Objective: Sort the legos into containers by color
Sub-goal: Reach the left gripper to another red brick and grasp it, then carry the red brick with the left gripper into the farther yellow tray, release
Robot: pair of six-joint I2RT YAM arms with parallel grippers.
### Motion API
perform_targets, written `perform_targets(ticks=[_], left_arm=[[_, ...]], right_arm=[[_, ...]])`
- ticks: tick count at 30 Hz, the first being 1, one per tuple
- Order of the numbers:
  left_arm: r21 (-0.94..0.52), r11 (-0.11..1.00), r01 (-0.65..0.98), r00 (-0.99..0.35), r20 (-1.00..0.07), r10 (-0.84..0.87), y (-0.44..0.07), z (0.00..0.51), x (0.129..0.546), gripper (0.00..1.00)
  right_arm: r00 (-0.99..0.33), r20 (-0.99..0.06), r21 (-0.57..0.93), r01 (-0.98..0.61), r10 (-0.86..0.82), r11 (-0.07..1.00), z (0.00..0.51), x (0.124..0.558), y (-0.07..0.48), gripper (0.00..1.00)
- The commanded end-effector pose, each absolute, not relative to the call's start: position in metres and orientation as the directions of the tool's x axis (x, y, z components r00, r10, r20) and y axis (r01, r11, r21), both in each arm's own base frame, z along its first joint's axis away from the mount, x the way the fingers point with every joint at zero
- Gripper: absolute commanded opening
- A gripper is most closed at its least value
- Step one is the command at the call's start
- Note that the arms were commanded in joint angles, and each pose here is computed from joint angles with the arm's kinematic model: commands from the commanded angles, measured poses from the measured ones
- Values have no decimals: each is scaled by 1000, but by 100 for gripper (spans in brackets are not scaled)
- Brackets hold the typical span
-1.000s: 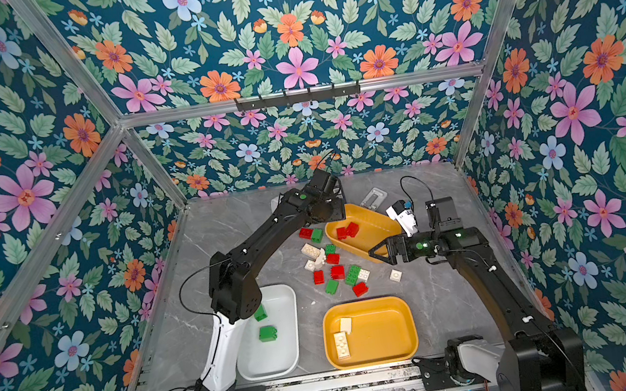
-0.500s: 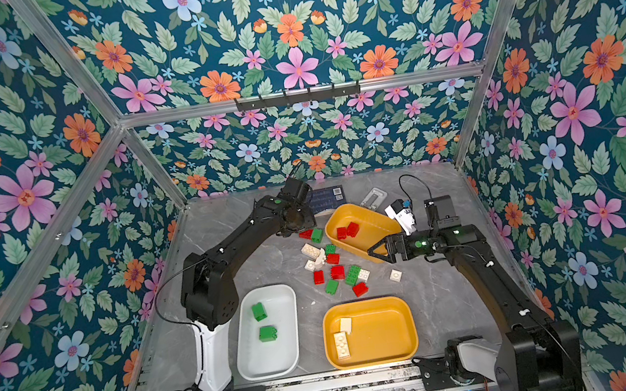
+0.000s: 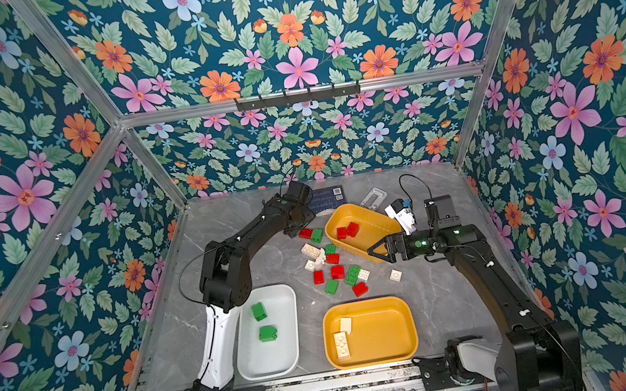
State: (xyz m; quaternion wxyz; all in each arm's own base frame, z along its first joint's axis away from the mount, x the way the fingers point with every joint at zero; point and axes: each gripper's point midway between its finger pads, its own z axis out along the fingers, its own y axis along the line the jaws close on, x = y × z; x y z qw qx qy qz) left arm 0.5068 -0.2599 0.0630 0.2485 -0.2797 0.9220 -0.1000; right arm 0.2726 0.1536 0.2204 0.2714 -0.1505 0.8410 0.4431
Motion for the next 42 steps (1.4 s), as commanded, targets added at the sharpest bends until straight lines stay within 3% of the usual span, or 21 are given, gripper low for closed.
perform_targets(ticks=[1,17,28,33,39,42], left_arm=[[-305,792,-529,-693,-383,-611,-252,53,503,71],[-234,727,-646,-675,-269,-687,-251,27,477,71],[-181,708,-683,-669,-234,-705,-257,30,461,63],[-181,707,-683,-669,-233,-706,-258,32,461,52],[-178,740,-648,-697,-254,-671,-256,33,466,28],[-185,761,-622,-710,-277,-647,-253,46,470,27]], right_arm=[[-803,-595,665,-506,-20,550,222,272,155,99],[-808,-589,666,-502,-25,552,218,275,155,99],[-810,-586,666,-498,-22,555,214,273,154,99],[-807,-590,663,-498,-20,559,215,273,153,99],[-810,-587,665,-495,-19,558,214,273,153,99],[-807,-591,661,-496,-18,563,216,273,152,99]])
